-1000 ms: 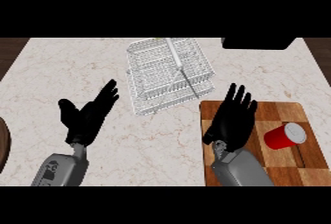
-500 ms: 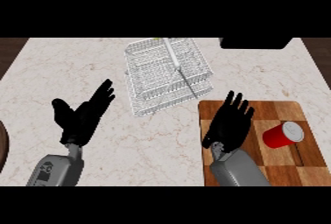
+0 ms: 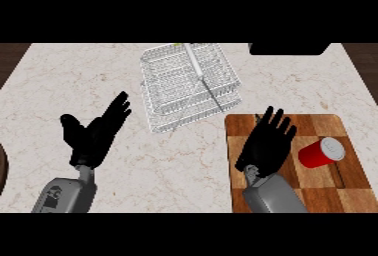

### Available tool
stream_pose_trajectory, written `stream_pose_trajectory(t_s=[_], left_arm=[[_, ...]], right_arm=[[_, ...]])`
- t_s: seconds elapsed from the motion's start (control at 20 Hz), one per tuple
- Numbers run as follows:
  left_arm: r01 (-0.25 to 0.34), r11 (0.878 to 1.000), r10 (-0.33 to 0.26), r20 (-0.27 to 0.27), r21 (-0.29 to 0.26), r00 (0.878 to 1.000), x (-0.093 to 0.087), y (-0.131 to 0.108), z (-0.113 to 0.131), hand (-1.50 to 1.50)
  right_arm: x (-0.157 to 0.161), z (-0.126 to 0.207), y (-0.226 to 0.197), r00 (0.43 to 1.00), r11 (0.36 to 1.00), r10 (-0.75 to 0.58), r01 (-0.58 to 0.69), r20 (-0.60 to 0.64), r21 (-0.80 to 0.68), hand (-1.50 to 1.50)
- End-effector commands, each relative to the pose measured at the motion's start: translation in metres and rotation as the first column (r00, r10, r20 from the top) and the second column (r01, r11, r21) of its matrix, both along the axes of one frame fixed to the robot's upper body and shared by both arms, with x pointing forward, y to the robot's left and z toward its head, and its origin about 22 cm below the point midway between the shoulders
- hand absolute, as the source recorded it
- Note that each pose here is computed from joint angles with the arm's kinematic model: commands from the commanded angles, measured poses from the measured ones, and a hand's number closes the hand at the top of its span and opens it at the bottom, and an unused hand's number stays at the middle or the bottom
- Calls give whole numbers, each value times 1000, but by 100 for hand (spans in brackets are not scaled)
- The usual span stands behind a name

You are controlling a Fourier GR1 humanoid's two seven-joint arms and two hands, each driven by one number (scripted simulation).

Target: Pick the eggplant from the cutting board and place it in the tiered basket

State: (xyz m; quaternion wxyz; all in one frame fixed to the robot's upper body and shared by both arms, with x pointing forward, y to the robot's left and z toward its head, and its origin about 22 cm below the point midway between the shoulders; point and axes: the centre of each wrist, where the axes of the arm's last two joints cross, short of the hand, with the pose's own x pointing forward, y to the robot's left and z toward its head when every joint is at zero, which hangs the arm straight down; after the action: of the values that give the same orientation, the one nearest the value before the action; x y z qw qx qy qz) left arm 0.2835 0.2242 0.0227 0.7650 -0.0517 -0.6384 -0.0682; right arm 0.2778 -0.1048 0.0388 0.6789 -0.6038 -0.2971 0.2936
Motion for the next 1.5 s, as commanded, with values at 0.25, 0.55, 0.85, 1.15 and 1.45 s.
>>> stream_pose_trajectory(t_s=[0.25, 0.55, 0.85, 1.15, 1.45], left_arm=[[0, 1000, 0, 0, -4, 1000, 7, -14, 1, 0], [6, 1000, -6, 9, 1, 1000, -8, -5, -8, 0], [15, 1000, -15, 9, 3, 1000, -7, 14, -9, 0], [5, 1000, -5, 4, -5, 1000, -9, -4, -8, 0], [6, 1000, -6, -11, 10, 1000, -8, -17, 6, 0]], right_arm=[[-5, -8, 3, 979, 978, -205, 204, 19, 28, -150], [1, -25, -20, 975, 975, -222, 221, 21, 32, -150], [9, -33, -30, 970, 969, -243, 242, 24, 46, -150], [12, -57, -34, 970, 968, -242, 241, 7, 62, -150], [3, -83, -52, 978, 975, -208, 210, -26, 76, -150]])
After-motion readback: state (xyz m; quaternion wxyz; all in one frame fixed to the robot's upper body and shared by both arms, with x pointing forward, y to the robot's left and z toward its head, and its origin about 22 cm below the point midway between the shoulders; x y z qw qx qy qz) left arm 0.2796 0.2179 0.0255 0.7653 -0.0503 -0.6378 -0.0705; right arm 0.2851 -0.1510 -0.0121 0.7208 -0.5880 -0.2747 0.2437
